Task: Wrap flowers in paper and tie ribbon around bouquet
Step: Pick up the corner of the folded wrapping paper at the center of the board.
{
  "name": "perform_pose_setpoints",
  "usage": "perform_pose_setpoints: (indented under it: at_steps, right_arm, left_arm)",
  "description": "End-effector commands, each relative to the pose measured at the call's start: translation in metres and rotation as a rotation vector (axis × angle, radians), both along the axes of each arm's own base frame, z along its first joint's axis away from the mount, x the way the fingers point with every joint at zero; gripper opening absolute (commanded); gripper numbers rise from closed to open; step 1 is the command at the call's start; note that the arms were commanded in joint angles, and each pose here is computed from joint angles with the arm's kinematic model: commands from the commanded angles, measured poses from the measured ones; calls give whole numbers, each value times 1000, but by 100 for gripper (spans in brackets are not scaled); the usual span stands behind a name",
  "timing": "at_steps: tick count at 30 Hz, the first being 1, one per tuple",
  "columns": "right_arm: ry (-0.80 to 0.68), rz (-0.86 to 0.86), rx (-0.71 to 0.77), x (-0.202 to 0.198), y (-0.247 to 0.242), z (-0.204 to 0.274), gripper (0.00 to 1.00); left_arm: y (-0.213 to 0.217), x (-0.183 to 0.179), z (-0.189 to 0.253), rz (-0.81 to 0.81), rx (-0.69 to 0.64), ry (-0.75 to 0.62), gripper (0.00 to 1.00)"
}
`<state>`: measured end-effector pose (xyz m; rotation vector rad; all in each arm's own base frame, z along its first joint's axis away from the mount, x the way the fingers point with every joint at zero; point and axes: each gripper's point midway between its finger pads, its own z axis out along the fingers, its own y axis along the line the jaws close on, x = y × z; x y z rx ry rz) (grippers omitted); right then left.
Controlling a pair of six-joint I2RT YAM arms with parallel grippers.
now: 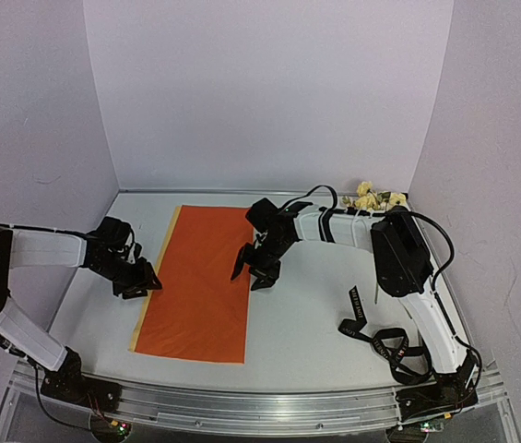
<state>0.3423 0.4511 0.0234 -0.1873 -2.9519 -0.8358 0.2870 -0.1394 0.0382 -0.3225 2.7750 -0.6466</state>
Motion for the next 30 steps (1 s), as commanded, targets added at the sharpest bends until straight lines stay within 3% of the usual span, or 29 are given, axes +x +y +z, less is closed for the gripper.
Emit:
perform_pose_setpoints:
  at_steps: [1,18,30]
  right_arm:
    - [40,6,-76,-9,-13,-32,62]
    - [46,1,-75,-8,-10,-37,63]
    - [51,-4,-74,-9,-10,-40,64]
  left_arm:
    - [1,-15,4,20,-29,17,50]
    - [3,-89,4,164,-15,143,56]
    - [13,-111,-4,234,22,164,56]
